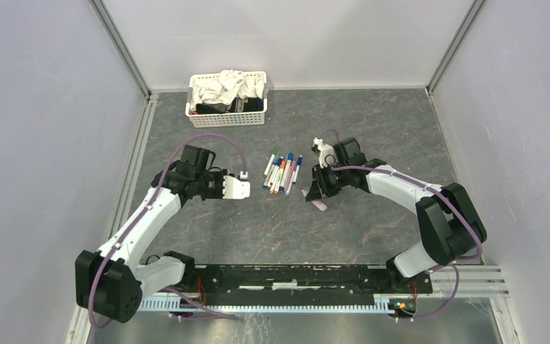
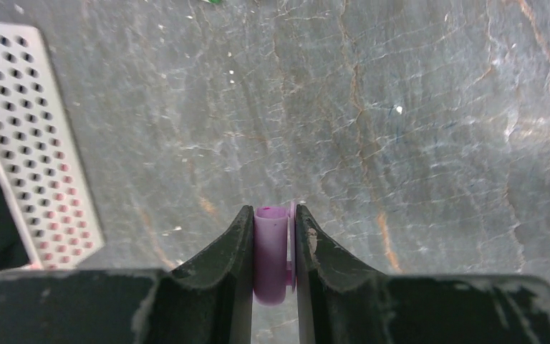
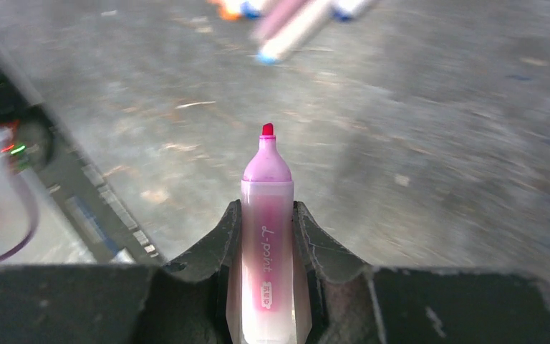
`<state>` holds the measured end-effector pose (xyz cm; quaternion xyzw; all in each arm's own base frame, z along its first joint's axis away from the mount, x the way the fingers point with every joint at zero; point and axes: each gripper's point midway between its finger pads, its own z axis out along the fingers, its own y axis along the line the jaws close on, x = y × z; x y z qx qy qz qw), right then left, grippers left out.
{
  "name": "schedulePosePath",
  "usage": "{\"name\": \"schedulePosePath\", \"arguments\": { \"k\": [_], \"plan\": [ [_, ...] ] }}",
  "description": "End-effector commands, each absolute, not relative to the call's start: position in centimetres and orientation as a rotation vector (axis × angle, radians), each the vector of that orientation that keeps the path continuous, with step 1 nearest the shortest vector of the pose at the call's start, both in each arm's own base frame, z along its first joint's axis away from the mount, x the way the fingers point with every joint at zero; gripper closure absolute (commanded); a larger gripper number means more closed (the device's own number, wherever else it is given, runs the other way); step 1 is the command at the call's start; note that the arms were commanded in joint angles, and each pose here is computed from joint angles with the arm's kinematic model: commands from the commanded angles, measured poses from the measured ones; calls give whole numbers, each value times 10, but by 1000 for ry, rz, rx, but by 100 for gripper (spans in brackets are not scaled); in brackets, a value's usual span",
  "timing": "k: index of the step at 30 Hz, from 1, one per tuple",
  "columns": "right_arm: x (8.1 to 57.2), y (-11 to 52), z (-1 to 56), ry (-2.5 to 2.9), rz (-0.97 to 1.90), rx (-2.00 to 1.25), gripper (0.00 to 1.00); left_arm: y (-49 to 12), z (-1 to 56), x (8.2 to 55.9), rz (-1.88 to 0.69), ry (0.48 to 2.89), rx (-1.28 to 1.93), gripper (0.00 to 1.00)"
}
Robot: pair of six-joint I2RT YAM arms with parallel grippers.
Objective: Open the pen caps
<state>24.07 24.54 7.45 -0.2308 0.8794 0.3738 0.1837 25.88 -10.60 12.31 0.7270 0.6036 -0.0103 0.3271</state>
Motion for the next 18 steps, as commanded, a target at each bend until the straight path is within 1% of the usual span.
{"name": "schedulePosePath", "arguments": {
  "k": [1,4,7,9,12,18],
  "plan": [
    [293,193,61,2536,487,-481,100,-113,114,269,-122,1774,1745,98],
    [308,154,51,2547,189,-358,100,-116,100,276,-171,1895,1659,97],
    [315,138,49,2506,77,-279,98,-117,87,282,-167,1924,1628,96],
    [318,124,48,2476,-5,-225,96,-117,75,289,-154,1947,1604,93],
    [315,111,42,2467,-70,-190,92,-116,60,297,-137,1992,1585,88],
    [302,93,31,2507,-151,-162,82,-99,29,311,4,2017,1626,83]
  ]
}}
